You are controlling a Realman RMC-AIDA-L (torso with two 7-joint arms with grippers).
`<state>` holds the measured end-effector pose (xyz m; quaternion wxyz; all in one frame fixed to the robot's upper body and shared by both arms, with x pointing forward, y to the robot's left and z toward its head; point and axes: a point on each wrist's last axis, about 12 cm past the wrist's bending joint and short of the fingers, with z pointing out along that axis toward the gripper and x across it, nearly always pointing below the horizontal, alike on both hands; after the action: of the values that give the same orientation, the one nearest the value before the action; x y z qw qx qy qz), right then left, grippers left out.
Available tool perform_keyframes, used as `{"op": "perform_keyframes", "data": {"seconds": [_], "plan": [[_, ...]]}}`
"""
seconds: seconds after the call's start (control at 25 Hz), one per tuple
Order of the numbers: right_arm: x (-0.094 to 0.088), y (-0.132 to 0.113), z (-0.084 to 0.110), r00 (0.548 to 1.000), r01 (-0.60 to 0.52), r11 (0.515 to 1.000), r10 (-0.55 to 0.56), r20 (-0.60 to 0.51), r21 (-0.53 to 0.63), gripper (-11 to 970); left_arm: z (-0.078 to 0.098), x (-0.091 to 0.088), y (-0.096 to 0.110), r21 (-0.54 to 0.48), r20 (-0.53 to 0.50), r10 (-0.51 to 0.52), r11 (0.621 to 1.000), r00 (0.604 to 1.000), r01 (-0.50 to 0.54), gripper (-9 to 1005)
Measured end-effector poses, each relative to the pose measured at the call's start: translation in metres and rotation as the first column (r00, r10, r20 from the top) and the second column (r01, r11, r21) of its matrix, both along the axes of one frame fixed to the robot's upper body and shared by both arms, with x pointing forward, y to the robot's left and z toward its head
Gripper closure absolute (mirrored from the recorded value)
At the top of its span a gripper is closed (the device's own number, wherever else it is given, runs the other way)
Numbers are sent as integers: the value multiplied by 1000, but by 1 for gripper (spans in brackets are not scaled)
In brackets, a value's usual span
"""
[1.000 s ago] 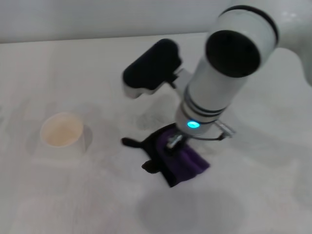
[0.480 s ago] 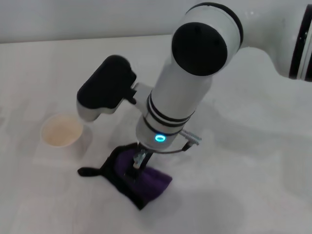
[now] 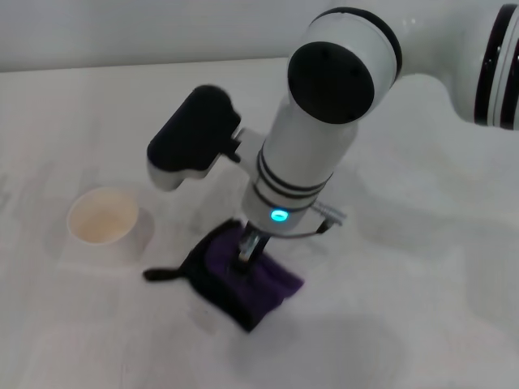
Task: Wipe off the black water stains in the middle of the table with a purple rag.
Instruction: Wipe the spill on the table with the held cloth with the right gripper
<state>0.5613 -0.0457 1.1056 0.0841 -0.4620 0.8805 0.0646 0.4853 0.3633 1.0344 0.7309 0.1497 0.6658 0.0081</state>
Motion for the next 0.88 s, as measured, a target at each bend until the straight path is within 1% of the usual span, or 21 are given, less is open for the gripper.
{"op": "perform_keyframes", "data": {"seconds": [0.08, 0.32, 0.44, 0.52, 0.64, 0.76, 0.88], "plan": [[8, -5, 0, 998, 34, 999, -32, 51, -37, 893, 0, 0, 0, 0, 0, 0, 1000, 1000, 0, 150], [16, -9, 4, 993, 61, 996, -54, 100, -69, 897, 0, 2, 2, 8, -11, 10, 1000, 1000, -10, 150], [17, -10, 5, 993, 65, 995, -57, 106, -70, 897, 0, 2, 2, 10, -11, 10, 1000, 1000, -10, 150], [16, -7, 6, 994, 55, 997, -49, 101, -61, 897, 1, 4, 2, 10, -9, 9, 1000, 1000, -9, 150], [9, -2, 7, 997, 24, 999, -22, 68, -35, 897, 1, 5, 1, 9, -7, 6, 1000, 1000, -6, 149], [0, 4, 5, 1000, -18, 1000, 18, 16, 1, 897, 1, 7, 0, 8, -9, 5, 1000, 1000, -5, 149], [-9, 11, 6, 999, -53, 998, 53, -6, 24, 897, 1, 7, 1, 11, -11, 8, 1000, 1000, -8, 149]]}}
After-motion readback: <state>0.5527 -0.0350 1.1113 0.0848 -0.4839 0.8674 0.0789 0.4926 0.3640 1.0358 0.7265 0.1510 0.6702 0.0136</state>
